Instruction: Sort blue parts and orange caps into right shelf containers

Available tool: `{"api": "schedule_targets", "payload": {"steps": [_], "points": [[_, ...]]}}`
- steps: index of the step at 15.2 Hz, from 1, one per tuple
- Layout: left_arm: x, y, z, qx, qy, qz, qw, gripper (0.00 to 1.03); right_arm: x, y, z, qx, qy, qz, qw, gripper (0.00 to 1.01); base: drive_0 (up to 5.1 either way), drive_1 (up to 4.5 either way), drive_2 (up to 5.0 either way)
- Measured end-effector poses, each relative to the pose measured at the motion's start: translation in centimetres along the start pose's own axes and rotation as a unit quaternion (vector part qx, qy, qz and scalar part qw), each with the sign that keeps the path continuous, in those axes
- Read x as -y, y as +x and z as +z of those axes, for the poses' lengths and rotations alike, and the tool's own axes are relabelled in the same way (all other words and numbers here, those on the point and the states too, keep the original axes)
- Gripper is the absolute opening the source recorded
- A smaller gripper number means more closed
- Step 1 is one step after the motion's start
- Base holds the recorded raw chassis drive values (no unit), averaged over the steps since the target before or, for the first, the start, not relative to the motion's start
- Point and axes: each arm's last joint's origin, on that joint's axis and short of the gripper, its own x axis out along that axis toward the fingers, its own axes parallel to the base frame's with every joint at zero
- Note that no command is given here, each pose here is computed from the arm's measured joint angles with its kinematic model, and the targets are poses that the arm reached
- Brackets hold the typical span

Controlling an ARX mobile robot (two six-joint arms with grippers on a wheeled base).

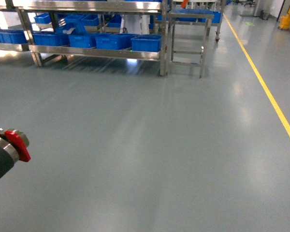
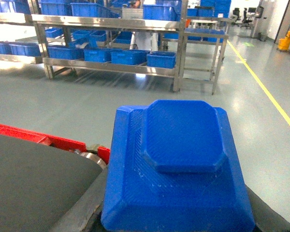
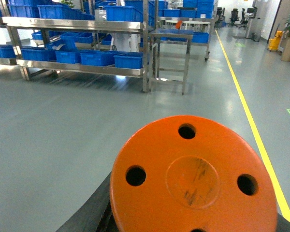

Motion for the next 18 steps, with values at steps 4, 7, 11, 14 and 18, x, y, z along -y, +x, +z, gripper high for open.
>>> {"api": "schedule_targets", "payload": {"steps": [4,7,11,14,18], "points": [[0.00,0.00,0.00,0.000,0.000,0.000,1.0000,0.43,0.00,0.00,0.00,0.000,0.000,0.000,1.0000,0.45,-1.6,-1.63,-1.6],[0.00,0.00,0.00,0.000,0.000,0.000,1.0000,0.43,0.00,0.00,0.00,0.000,0.000,0.000,1.0000,0.45,-1.6,-1.62,-1.6],[0.01,0.00,0.00,0.000,0.000,-0.001,1.0000,0.43,0.00,0.00,0.00,0.000,0.000,0.000,1.0000,0.45,-0.9,-0.34,-1.5],[0.00,0.00,0.00,0.000,0.000,0.000,1.0000,0.43,0.00,0.00,-0.01,0.000,0.000,0.000,1.0000,0.45,-0.1,4.17,-4.3],[0.01,0.00,0.00,0.000,0.000,-0.001,1.0000,0.43,0.00,0.00,0.00,0.000,0.000,0.000,1.0000,0.45,0.0,4.21,-4.3]]}}
